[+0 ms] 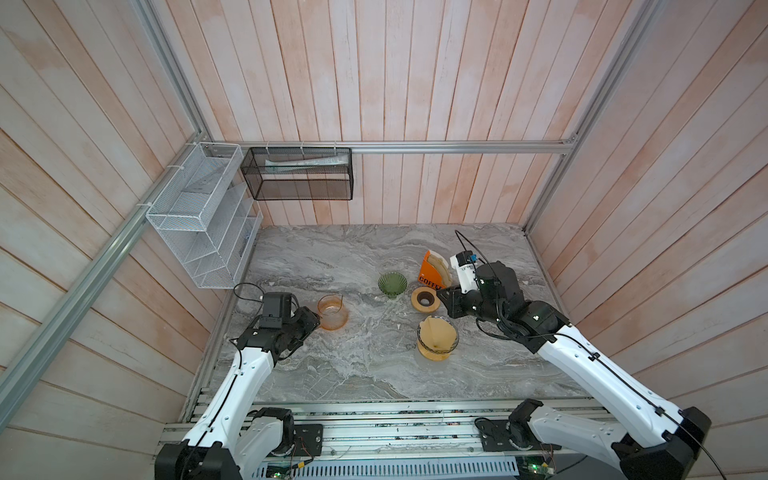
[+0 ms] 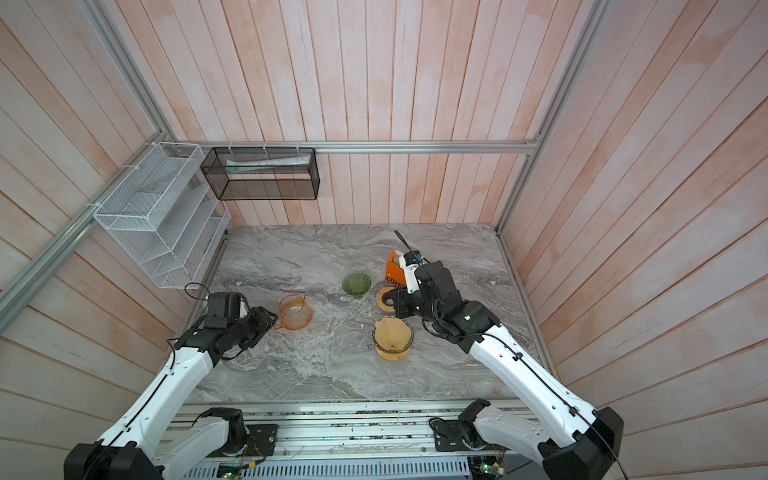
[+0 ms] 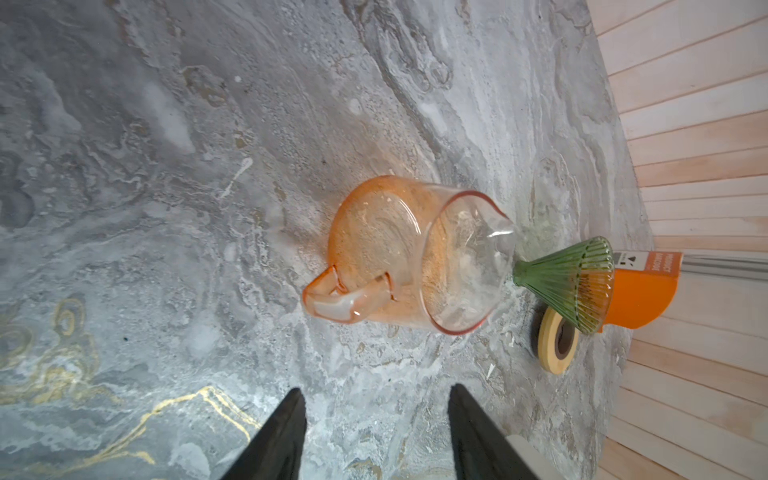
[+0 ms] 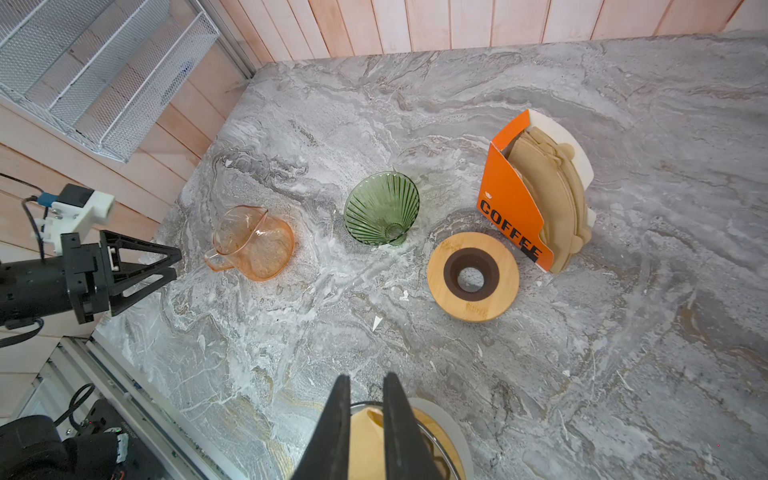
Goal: Place the coffee filter in the dripper
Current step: 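Release the filter and lift both grippers away from the dripper, then lower the left gripper over the orange glass pitcher handle while right gripper holds still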
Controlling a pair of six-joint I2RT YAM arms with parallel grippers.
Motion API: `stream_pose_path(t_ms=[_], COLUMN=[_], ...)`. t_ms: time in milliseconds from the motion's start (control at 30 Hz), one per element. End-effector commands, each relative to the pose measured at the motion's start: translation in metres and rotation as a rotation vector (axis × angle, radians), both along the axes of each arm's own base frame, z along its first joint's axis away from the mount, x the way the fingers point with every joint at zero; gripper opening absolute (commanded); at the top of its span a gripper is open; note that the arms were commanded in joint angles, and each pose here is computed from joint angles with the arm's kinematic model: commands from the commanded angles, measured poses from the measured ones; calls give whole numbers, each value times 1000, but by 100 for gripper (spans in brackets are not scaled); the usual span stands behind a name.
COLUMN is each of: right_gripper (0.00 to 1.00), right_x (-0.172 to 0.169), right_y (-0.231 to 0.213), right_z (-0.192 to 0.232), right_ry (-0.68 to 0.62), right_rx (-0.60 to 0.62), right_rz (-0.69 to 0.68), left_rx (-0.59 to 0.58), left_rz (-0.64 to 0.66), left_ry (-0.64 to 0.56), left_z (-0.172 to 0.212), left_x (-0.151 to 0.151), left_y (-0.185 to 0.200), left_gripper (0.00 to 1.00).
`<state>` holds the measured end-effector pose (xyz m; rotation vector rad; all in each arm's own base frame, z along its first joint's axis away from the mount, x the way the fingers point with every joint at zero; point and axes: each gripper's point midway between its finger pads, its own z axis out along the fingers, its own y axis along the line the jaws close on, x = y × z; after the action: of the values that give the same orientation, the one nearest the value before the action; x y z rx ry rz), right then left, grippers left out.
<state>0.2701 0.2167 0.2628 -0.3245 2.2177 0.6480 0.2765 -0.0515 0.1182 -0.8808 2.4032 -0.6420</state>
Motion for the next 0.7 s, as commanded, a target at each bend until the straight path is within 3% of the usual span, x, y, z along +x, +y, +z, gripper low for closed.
stream_pose_path(t_ms=[0,200,433,667], right_gripper=[17,17,17,16], right_x=[3,7,10,13], right_y=[4,5,7,10], right_z=[4,0,-2,-3], right_ry=[-15,-10,-2,5], right_rx=[10,10,4,5], right_rz=[21,23,28,33], left_rx=[-71,-146,-121,-80], left_rz=[33,62,78,95], left_ry=[-16,-35,-36,-23], left_z=[-4,-12,-19,-29], left_x=[3,11,17,21], left_y=[2,2,11,23], left_gripper=[57,58,57,44])
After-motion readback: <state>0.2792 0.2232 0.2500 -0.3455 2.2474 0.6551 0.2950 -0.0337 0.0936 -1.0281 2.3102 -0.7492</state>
